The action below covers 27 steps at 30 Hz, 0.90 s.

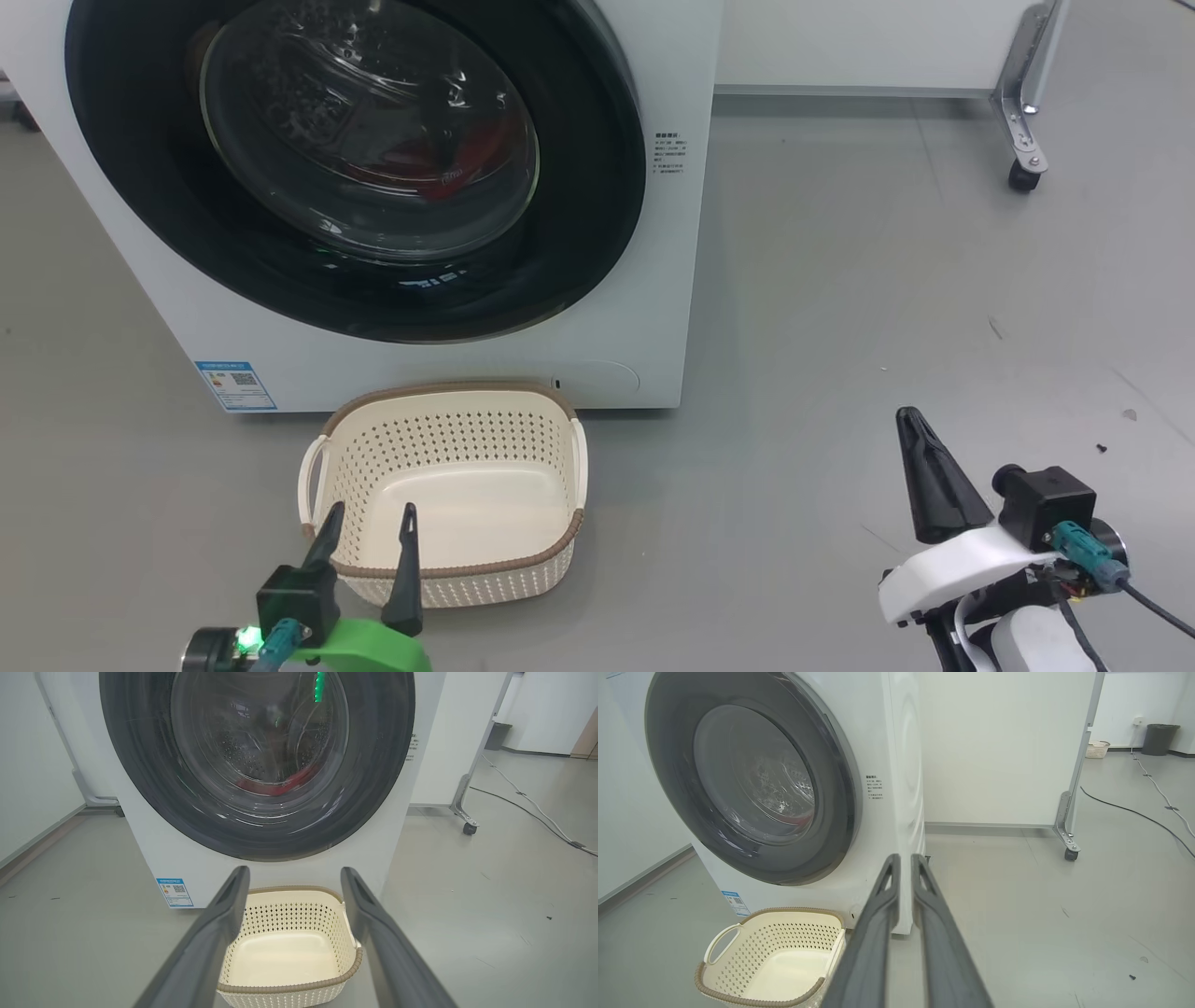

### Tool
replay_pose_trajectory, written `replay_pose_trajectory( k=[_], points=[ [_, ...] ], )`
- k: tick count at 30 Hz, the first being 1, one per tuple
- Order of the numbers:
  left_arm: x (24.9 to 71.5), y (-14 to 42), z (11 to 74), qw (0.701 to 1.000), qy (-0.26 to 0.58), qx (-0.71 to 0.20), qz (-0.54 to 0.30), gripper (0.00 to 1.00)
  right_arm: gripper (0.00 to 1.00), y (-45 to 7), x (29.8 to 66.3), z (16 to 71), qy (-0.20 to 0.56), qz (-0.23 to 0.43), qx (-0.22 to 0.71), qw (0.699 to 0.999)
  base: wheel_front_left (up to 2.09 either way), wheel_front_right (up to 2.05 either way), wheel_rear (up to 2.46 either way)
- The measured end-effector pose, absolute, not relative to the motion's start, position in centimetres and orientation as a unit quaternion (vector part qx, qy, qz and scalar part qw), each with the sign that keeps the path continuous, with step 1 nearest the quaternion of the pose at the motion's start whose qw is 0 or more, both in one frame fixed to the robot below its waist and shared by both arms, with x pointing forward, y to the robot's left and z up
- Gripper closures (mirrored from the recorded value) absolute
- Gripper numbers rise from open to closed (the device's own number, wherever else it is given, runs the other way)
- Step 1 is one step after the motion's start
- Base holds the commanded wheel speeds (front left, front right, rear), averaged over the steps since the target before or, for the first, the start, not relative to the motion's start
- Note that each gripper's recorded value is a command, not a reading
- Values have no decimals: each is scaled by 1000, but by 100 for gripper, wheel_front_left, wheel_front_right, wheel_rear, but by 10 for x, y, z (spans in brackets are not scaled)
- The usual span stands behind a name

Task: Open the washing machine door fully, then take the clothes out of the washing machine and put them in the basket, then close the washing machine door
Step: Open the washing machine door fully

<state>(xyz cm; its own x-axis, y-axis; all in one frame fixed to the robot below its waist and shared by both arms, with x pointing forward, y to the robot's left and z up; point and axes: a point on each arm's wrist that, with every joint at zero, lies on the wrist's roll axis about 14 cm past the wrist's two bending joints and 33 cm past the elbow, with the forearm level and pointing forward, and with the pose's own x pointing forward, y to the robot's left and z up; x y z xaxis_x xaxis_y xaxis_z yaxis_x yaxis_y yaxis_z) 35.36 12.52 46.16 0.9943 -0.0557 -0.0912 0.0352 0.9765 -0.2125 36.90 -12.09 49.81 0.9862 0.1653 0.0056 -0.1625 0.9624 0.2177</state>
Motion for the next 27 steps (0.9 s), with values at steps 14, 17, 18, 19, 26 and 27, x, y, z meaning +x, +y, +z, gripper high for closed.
replay_pose_trajectory(
  k=[14, 17, 18, 19, 26, 27],
  points=[
    [359, 125, 450, 992, 68, -108, -20, 0, 100, -121, 410, 515, -10, 68, 284, 956, 0, 0, 0],
    [364, 125, 450, 992, 67, -107, -20, 0, 100, -130, 429, 521, -18, 50, 343, 938, 0, 0, 0],
    [365, 125, 450, 992, 67, -107, -21, 0, 100, -133, 435, 524, -21, 47, 354, 934, 0, 0, 0],
    [366, 125, 450, 992, 67, -107, -21, 0, 100, -137, 442, 527, -29, 40, 370, 928, 0, 0, 0],
    [375, 132, 452, 991, 63, -114, -11, 0, 100, -145, 490, 552, -57, 31, 470, 880, 0, 0, 0],
    [376, 133, 452, 991, 64, -115, -9, 0, 100, -144, 498, 556, -57, 35, 487, 871, 0, 0, 0]
  ],
)
